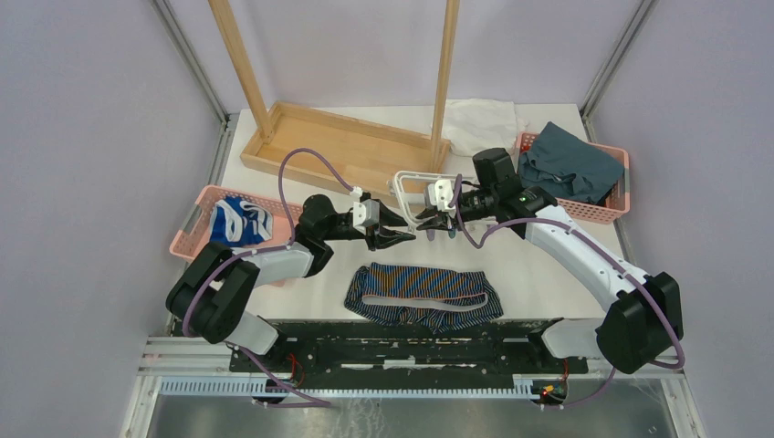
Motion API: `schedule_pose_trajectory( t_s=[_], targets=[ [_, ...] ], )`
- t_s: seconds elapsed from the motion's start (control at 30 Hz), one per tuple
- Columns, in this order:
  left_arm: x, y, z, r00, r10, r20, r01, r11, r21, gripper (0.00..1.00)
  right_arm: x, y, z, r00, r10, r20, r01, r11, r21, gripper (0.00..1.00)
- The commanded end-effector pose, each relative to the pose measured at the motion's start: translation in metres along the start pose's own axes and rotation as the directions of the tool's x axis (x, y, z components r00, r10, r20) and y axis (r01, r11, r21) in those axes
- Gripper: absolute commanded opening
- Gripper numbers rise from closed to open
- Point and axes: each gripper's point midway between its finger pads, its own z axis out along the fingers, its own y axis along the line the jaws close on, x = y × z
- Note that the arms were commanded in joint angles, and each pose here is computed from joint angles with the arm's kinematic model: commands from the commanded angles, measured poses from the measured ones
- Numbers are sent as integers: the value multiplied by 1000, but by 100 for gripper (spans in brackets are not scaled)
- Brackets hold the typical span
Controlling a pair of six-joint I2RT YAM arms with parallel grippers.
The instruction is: Clip the underwear to the hanger
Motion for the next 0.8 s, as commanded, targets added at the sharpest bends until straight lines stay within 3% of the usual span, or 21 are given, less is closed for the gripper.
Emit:
schedule_pose_trajectory(
  t_s=[0.0,0.13,0.2,0.57,0.77],
  targets=[
    [-20,9,4,999,35,37,-35,999,-12,24,-26,-8,-5,994,-86,73,84,996,21,0],
    [-20,12,3,999,12,31,-11,999,-37,7,-25,-8,-5,994,-84,71,83,996,21,0],
    [-18,15,1,1000,-6,28,8,998,-66,3,-24,-9,-4,994,-81,68,80,997,22,0],
    [-15,12,-5,999,-28,18,30,994,-104,4,-24,-10,-4,994,-82,67,80,996,25,0],
    [-19,15,-6,999,-11,31,15,992,-122,18,-24,-10,-4,995,-80,67,78,997,25,0]
  ],
)
